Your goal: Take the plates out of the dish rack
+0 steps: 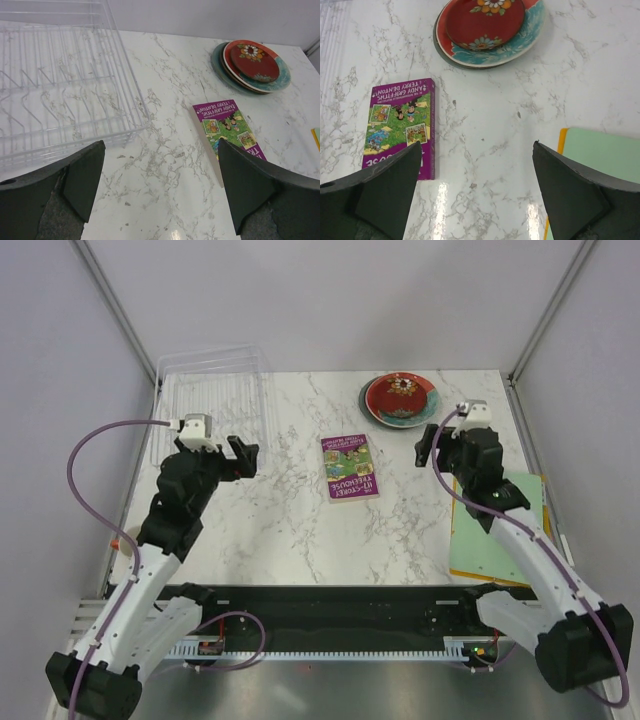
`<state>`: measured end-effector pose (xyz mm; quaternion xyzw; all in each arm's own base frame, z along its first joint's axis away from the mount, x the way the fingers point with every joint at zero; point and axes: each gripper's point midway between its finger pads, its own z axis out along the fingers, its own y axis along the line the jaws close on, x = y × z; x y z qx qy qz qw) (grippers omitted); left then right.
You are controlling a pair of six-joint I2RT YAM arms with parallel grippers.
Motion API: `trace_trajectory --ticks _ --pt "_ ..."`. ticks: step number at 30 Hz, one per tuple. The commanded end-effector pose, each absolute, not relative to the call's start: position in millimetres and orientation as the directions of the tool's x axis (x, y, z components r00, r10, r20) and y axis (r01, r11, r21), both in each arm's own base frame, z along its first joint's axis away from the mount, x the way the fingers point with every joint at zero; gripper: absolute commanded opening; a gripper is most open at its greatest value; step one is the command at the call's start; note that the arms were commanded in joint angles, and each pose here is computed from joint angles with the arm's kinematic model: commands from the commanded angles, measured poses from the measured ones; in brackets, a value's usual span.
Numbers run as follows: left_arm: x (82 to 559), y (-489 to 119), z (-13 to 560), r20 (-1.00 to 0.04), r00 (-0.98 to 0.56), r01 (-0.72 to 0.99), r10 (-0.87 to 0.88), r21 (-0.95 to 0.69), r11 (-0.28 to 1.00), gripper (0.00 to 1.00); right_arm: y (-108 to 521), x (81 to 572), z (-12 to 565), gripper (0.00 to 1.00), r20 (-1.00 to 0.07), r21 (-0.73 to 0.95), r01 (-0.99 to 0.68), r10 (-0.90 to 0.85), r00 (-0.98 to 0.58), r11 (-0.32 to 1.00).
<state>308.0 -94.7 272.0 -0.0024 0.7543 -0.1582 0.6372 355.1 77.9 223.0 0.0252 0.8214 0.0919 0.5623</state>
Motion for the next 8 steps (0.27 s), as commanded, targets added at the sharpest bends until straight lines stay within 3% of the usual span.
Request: trace_trajectory --ticks 1,8 --pt "311.6 -73.1 272.0 -0.980 -0.142 0.111 -0.142 -0.159 0.981 1.00 54.4 329.7 232.8 0.98 -0.953 0.163 0.009 0.159 -0.258 0.987" --pt "322.8 -53.0 237.1 -0.986 -0.161 0.017 -0.034 -0.037 0.999 1.00 38.8 306.5 230.9 0.98 -0.967 0.181 0.055 0.188 -0.170 0.982"
